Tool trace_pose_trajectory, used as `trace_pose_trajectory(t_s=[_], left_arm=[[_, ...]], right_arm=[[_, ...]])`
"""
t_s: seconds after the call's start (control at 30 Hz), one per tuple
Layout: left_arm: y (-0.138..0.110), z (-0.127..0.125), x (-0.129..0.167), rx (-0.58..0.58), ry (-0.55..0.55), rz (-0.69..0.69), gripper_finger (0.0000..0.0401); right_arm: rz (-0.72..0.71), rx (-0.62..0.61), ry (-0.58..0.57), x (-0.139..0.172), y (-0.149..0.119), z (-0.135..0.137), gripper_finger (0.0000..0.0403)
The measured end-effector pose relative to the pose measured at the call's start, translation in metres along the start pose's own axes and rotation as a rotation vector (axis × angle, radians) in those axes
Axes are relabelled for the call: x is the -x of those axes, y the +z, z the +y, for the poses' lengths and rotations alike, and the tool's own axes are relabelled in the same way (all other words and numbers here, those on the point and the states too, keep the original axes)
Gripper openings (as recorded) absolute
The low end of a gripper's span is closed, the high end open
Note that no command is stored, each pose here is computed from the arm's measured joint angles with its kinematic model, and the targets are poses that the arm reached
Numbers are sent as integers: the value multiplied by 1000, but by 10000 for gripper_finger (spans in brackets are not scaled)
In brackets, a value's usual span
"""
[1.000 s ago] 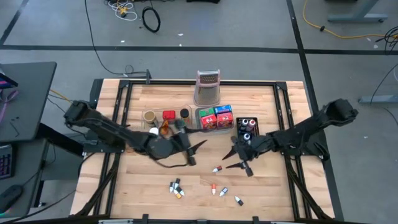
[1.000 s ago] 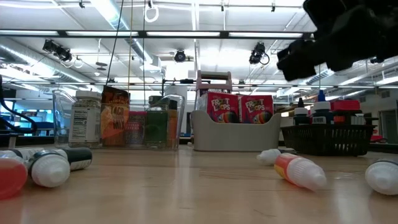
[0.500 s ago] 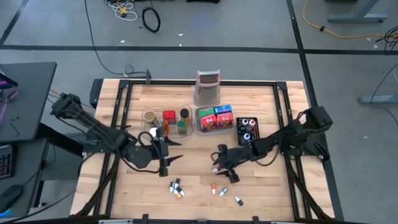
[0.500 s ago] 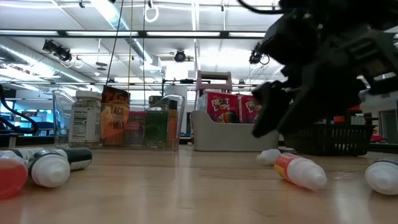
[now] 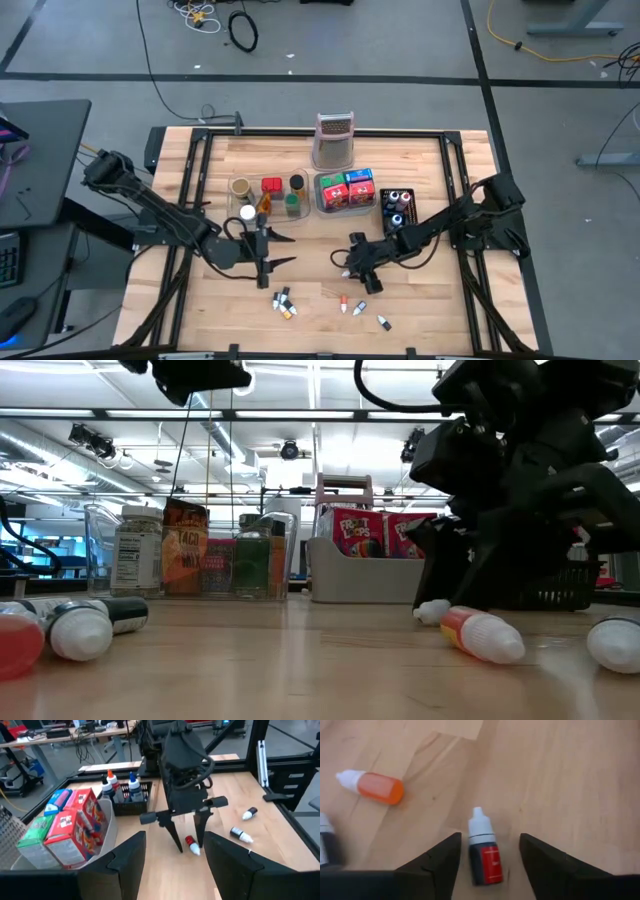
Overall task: Pick & Place Kitchen Items
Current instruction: Put the top small red food coloring bottle into the black basket
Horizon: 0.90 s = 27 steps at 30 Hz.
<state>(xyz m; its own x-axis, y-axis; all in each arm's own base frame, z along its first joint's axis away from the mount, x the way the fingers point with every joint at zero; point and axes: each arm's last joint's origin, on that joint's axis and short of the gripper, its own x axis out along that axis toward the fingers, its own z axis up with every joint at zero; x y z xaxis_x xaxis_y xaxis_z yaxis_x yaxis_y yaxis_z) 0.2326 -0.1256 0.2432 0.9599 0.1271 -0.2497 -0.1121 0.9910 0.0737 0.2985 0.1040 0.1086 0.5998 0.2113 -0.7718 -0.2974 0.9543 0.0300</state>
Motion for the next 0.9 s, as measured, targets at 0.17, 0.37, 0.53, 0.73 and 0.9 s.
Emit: trace_pose_trajectory(t_s=[0.17,0.37,0.53,0.73,0.9], left_arm=[[-2,0,0,28,1,8,210],[-2,0,0,43,-3,10,210],[-2,0,0,43,-3,10,210],[-3,0,0,42,-2,12,210],[-3,0,0,42,-2,12,210]], right_arm=[[3,-1,-6,0,0,-1,158],[-1,-5,0,0,0,-2,93],[4,-80,7,3,1,-5,76],[20,-131,-67,33,7,-11,101],[50,-194,-195,76,9,-14,87]])
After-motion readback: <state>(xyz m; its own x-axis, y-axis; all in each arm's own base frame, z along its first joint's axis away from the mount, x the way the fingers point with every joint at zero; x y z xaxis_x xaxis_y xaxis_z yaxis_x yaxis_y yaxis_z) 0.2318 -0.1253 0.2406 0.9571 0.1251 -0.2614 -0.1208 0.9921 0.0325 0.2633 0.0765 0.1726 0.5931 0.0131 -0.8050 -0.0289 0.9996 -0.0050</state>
